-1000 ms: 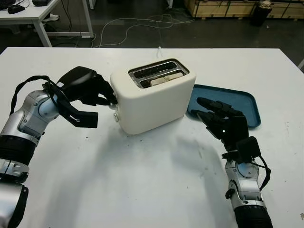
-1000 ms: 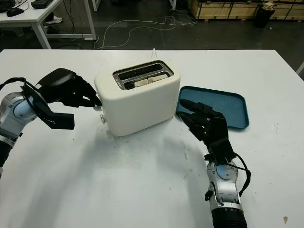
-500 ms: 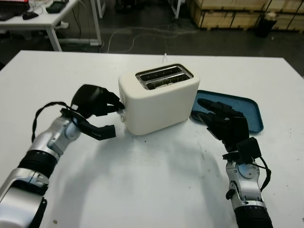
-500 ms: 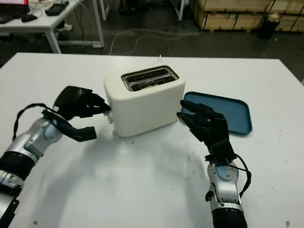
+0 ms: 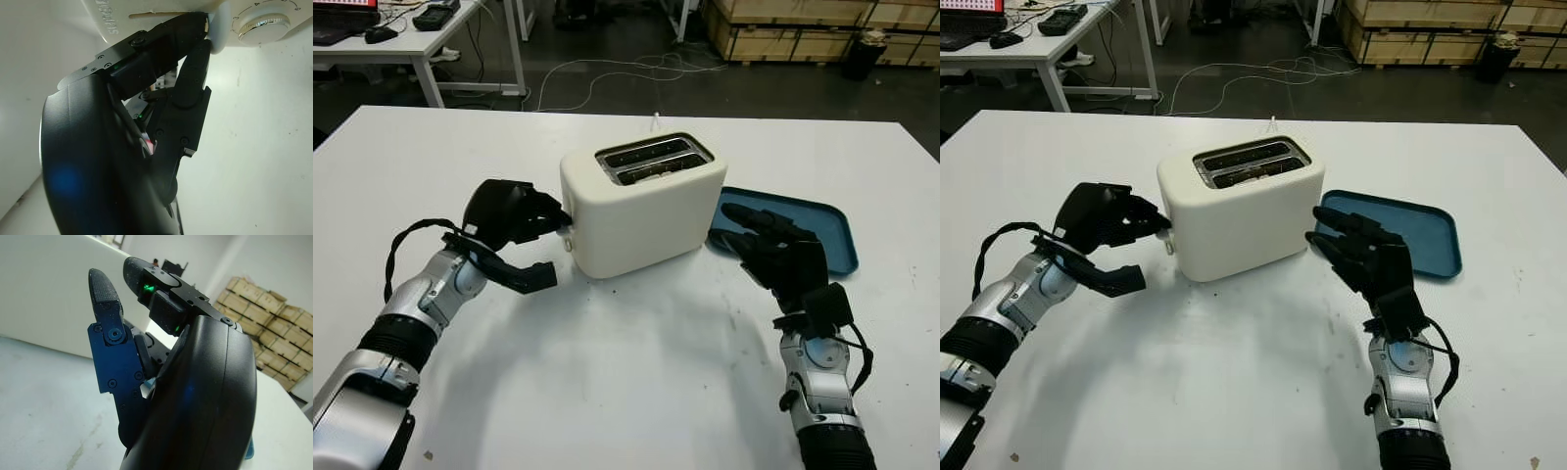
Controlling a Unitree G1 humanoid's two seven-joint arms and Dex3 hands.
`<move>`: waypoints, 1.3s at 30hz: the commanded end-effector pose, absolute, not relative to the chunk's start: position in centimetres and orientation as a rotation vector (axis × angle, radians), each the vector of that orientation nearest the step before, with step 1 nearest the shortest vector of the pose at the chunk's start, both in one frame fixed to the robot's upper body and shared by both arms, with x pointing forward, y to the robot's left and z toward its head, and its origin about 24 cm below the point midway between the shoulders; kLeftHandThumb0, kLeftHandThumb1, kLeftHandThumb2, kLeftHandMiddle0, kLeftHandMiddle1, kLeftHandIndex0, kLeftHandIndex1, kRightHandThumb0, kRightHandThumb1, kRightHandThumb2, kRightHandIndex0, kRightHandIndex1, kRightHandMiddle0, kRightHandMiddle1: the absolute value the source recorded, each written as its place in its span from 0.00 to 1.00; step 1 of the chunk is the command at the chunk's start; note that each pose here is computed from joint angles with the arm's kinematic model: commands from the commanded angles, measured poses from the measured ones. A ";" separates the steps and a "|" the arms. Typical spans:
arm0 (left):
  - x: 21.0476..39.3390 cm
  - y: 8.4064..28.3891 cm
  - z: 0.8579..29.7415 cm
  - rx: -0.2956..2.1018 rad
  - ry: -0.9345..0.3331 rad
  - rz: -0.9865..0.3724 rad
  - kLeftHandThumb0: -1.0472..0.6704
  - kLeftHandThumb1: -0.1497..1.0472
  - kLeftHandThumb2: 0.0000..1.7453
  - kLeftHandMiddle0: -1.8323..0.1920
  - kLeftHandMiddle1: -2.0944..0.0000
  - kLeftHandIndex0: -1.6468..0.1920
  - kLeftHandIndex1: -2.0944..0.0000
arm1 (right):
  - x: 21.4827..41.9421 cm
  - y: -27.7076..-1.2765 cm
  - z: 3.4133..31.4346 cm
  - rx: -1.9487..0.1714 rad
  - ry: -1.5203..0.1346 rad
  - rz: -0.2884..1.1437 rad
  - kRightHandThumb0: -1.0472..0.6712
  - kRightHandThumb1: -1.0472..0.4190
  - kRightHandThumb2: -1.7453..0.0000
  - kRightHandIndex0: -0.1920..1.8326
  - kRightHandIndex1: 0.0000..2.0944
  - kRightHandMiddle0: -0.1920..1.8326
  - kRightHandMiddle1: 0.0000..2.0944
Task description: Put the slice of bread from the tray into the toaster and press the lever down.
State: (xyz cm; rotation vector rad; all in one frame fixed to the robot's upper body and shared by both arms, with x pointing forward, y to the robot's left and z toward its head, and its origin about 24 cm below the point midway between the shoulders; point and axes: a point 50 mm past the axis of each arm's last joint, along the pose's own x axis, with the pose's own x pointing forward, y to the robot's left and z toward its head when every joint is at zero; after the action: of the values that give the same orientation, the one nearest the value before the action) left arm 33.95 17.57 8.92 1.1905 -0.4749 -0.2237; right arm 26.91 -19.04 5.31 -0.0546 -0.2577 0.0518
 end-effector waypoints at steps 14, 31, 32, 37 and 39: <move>31.4 11.1 4.8 0.928 -0.287 -0.522 0.55 0.75 0.01 0.45 0.37 0.20 0.98 | 26.9 -19.2 5.3 -0.061 -0.264 0.054 0.35 0.13 1.00 0.65 0.00 0.61 0.00; 28.9 10.0 -1.9 0.947 -0.042 -0.601 0.56 0.82 0.00 0.39 0.72 0.22 1.00 | 27.0 -19.3 5.3 -0.062 -0.252 0.063 0.35 0.13 1.00 0.66 0.00 0.61 0.00; 28.9 10.0 -1.9 0.951 -0.043 -0.600 0.56 0.82 0.00 0.39 0.71 0.23 1.00 | 27.0 -19.3 5.3 -0.063 -0.252 0.063 0.35 0.13 1.00 0.66 0.00 0.61 0.00; 28.7 9.9 -1.8 0.943 -0.071 -0.611 0.56 0.82 0.00 0.38 0.71 0.22 1.00 | 27.0 -19.3 5.3 -0.076 -0.250 0.063 0.34 0.13 1.00 0.65 0.00 0.60 0.00; 28.9 10.0 -1.5 0.942 -0.072 -0.610 0.55 0.82 0.00 0.39 0.70 0.22 1.00 | 27.0 -19.3 5.3 -0.077 -0.251 0.062 0.34 0.13 1.00 0.66 0.00 0.61 0.00</move>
State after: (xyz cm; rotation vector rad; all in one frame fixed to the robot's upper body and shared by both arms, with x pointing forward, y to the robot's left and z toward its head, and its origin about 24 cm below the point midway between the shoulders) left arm 33.68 18.11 7.48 0.9488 -0.3075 -0.1709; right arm 26.85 -19.14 5.17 -0.0602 -0.2503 0.0604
